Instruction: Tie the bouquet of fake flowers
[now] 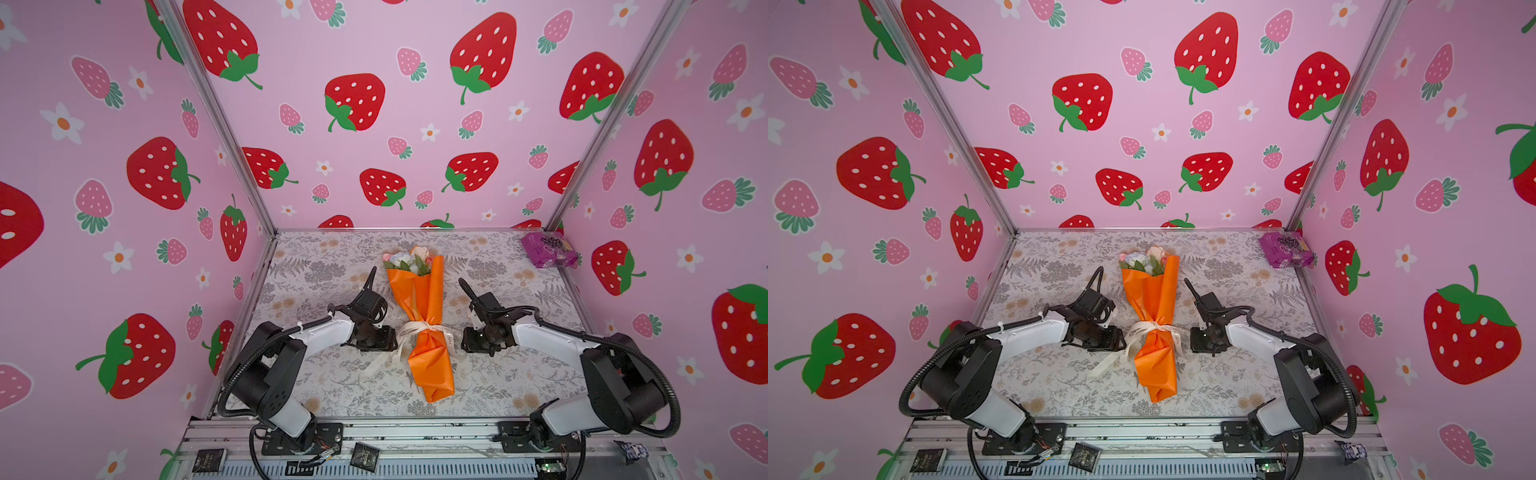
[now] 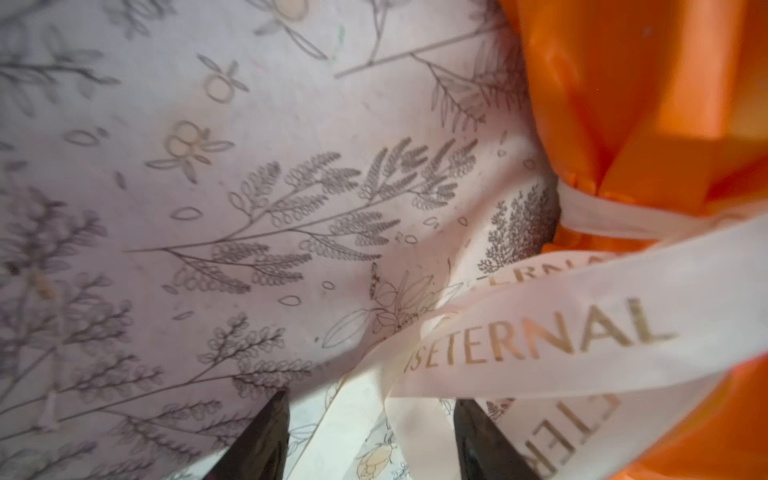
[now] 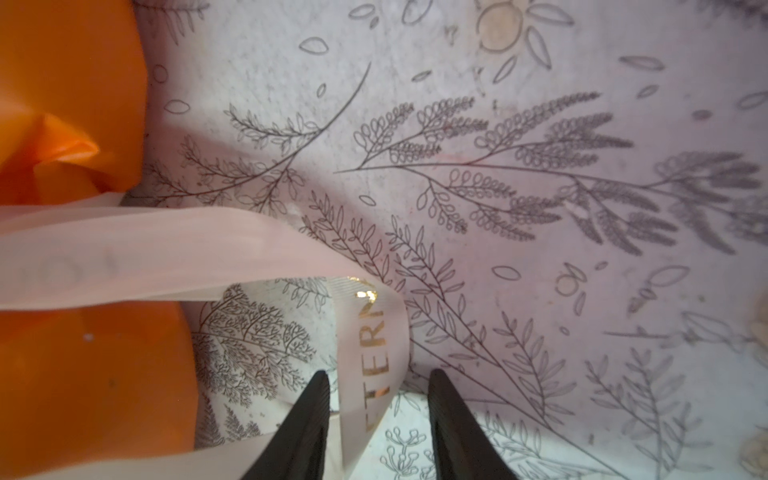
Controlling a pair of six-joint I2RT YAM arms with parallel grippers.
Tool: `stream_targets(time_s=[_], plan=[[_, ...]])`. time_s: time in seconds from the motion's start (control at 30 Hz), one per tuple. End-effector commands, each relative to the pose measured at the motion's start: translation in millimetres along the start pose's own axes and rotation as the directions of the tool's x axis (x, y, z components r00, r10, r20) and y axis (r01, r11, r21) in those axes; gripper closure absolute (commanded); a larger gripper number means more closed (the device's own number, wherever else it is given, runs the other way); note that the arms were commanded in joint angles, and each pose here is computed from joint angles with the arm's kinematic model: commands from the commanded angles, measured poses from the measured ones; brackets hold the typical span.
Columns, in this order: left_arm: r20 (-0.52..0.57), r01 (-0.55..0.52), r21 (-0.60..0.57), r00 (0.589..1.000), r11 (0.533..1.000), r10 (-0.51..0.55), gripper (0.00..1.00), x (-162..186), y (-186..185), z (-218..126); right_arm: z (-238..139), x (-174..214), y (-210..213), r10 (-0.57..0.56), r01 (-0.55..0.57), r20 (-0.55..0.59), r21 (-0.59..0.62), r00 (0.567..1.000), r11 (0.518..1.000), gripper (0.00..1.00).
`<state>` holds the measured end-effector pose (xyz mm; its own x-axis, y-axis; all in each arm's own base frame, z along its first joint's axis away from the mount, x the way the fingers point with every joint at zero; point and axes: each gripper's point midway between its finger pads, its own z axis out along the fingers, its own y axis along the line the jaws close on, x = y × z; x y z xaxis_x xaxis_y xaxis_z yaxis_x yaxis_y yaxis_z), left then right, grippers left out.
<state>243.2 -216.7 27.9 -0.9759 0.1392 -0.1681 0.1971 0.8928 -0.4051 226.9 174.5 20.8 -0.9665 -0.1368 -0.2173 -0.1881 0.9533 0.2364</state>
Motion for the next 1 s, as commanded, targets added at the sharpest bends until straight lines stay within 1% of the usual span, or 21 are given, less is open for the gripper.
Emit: stream_targets(time_s=[0.0, 0.07, 0.13, 0.17, 0.3, 0.4, 0.5, 0.57, 0.63, 0.7, 0.73, 0.83, 0.9, 0.97], plan=[[-0.042, -0.028, -0.098, 0.999, 0.995, 0.024, 0.39, 9, 9, 0, 4, 13, -13, 0.014, -0.011, -0.051, 0.067, 0.999, 0.998, 0.57], [-0.062, -0.069, -0.152, 0.996, 0.986, 0.060, 0.42, 12, 11, 3, 4, 14, -13, 0.013, -0.010, -0.051, 0.071, 0.999, 0.997, 0.58], [-0.082, -0.111, -0.205, 0.992, 0.972, 0.096, 0.42, 13, 11, 7, 4, 14, -13, 0.008, -0.004, -0.050, 0.072, 0.999, 0.997, 0.58], [-0.080, -0.129, -0.244, 0.990, 0.961, 0.112, 0.43, 11, 14, 8, 5, 15, -13, 0.006, -0.002, -0.050, 0.074, 0.999, 0.997, 0.58], [-0.037, -0.152, -0.305, 0.988, 0.940, 0.148, 0.44, -1, 12, 8, 6, 17, -15, -0.007, 0.011, -0.052, 0.085, 0.999, 0.996, 0.59], [0.005, -0.171, -0.325, 0.983, 0.930, 0.183, 0.50, -16, 6, 2, 10, 19, -16, -0.006, 0.011, -0.056, 0.085, 0.998, 0.996, 0.60], [0.038, -0.211, -0.328, 0.971, 0.921, 0.237, 0.63, -30, -6, -3, 13, 20, -16, -0.008, 0.013, -0.061, 0.089, 0.998, 0.996, 0.63], [0.044, -0.231, -0.322, 0.965, 0.918, 0.259, 0.73, -36, -11, -7, 13, 20, -18, -0.005, 0.011, -0.060, 0.098, 0.998, 0.995, 0.67], [0.050, -0.245, -0.315, 0.961, 0.917, 0.274, 0.77, -37, -15, -11, 12, 18, -19, -0.004, 0.009, -0.050, 0.105, 0.999, 0.994, 0.74], [0.061, -0.249, -0.313, 0.958, 0.917, 0.281, 0.84, -37, -16, -17, 10, 16, -21, -0.008, 0.012, -0.036, 0.120, 0.999, 0.993, 0.82], [0.066, -0.252, -0.313, 0.956, 0.916, 0.286, 0.86, -36, -17, -20, 8, 14, -23, -0.009, 0.013, -0.030, 0.130, 1.000, 0.991, 0.87], [0.077, -0.251, -0.344, 0.953, 0.905, 0.294, 0.91, -35, -10, -33, 4, 9, -29, -0.019, 0.020, -0.010, 0.177, 1.000, 0.984, 0.98], [0.084, -0.240, -0.361, 0.954, 0.901, 0.287, 0.93, -35, -3, -41, 0, 5, -33, -0.034, 0.033, -0.001, 0.207, 0.999, 0.978, 1.00], [0.092, -0.234, -0.368, 0.954, 0.900, 0.286, 0.98, -35, 2, -49, -5, -2, -35, -0.054, 0.051, 0.006, 0.234, 0.999, 0.971, 1.00]])
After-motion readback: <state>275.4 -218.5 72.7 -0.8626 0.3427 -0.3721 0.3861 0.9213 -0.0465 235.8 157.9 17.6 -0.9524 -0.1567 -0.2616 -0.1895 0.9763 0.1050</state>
